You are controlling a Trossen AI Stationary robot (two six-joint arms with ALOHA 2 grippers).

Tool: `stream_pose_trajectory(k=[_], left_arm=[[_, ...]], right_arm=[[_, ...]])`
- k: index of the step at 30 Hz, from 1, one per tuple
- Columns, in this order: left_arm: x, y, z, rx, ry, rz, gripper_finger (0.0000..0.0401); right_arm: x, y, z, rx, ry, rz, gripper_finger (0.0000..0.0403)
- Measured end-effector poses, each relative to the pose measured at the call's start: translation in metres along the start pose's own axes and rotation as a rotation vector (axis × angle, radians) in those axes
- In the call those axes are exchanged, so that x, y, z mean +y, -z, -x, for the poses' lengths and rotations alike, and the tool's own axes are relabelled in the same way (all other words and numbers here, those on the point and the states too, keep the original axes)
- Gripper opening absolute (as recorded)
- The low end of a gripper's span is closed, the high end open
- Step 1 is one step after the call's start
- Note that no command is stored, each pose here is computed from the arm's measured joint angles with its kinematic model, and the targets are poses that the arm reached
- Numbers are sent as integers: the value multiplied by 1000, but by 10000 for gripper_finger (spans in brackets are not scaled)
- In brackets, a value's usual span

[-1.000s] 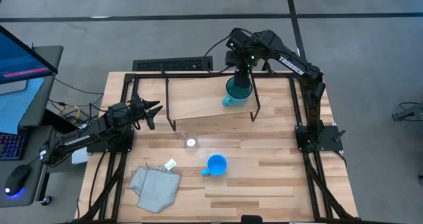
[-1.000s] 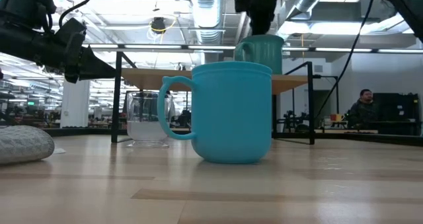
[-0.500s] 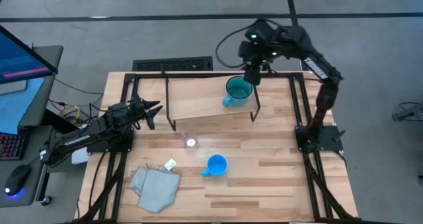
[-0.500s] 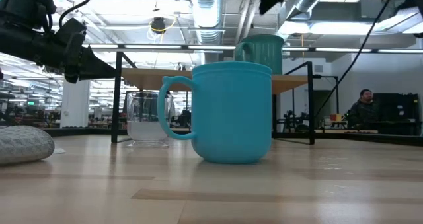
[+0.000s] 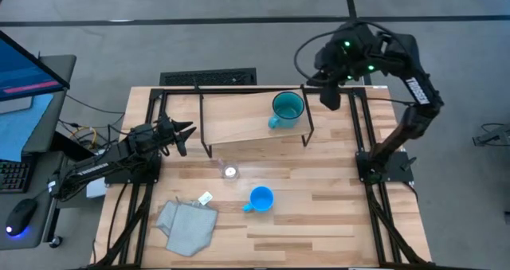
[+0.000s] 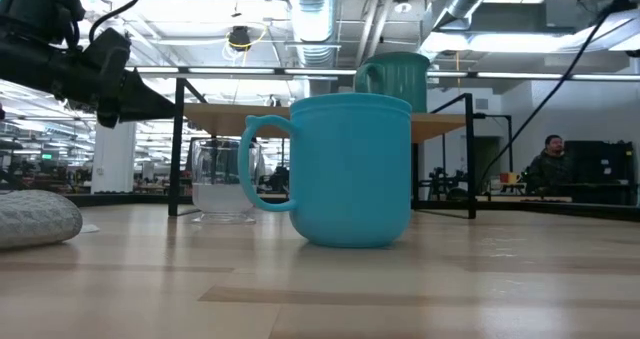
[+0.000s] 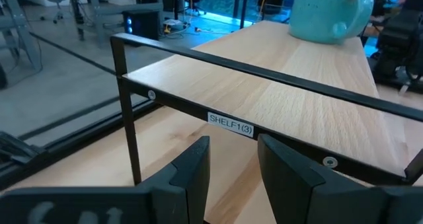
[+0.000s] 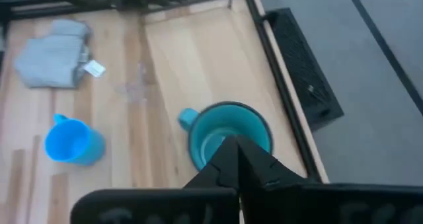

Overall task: Stack small to large cups/mugs on shelf
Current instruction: Put the blue mug on the shelf

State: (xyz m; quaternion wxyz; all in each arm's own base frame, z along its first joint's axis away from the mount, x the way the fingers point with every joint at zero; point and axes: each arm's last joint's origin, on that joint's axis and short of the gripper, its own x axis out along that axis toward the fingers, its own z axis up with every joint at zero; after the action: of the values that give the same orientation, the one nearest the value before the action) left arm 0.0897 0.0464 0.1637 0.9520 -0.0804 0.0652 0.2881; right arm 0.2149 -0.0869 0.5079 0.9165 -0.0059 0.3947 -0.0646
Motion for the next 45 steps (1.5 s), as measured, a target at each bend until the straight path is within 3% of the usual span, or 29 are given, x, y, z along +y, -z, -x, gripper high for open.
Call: stream_pose_trajectory(k=[9, 17, 25, 33, 45], left_arm=[[0, 0, 0, -1, 0, 107, 119], [0, -2, 0, -38, 6, 123, 119], [0, -2, 0, -39, 6, 139, 119], [0, -4, 0, -46, 8, 143, 119], [0, -4, 0, -51, 1, 185, 119]], right_arm=[[20, -1, 6, -25, -60, 47, 6], [18, 13, -41, -7, -132, 62, 2], [18, 63, -69, -107, -164, -18, 1], [38, 120, -73, -201, -224, -155, 1], [62, 187, -110, -398, -328, -272, 1]])
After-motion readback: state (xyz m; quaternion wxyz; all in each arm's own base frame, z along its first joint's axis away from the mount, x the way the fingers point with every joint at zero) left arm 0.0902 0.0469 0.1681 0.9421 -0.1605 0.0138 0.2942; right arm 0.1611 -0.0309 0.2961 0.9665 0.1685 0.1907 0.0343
